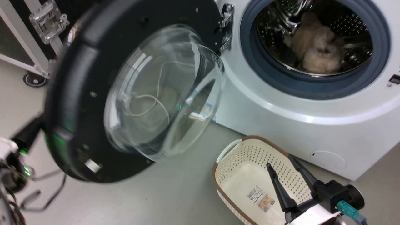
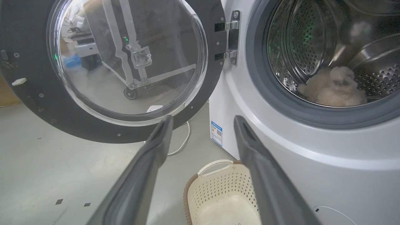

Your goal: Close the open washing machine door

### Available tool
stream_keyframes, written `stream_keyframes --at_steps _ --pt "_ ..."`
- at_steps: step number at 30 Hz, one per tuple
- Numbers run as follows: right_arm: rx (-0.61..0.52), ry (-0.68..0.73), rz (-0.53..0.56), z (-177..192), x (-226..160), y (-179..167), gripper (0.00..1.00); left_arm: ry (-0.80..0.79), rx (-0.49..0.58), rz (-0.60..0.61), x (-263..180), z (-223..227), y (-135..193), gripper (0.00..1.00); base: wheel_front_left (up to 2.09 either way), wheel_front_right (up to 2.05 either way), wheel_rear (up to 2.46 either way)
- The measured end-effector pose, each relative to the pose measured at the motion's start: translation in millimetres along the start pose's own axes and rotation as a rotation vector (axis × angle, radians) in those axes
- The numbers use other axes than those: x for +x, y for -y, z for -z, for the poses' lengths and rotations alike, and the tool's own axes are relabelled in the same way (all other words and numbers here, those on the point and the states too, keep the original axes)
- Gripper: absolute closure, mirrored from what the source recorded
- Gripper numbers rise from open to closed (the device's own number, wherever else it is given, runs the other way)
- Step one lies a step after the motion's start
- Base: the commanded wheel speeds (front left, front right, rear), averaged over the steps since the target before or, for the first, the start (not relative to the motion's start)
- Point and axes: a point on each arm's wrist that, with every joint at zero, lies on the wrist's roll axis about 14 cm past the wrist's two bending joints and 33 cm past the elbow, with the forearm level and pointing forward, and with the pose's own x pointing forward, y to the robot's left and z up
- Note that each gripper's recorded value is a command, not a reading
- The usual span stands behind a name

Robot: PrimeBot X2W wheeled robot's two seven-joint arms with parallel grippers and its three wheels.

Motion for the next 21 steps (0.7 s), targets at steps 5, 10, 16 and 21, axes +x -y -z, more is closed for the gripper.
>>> stream_keyframes --at_steps 5,10,16,21 --pt "-0.013 0.029 0.059 -13 -7 14 0.0 -0.161 -0.033 0.098 -12 53 14 1.0 0.0 0.0 0.0" --pt "-0.031 0.054 0.143 -24 -19 36 0.0 -0.329 -0.075 0.176 -23 116 29 1.0 0.0 0.0 0.0" --pt "-0.071 0.071 0.344 -34 -62 90 0.0 -0.652 -0.21 0.297 -34 242 66 1.0 0.0 0.0 0.0" --pt "-0.084 0.043 0.5 -29 -106 127 0.0 -0.812 -0.315 0.349 -19 332 99 1.0 0.0 0.0 0.0"
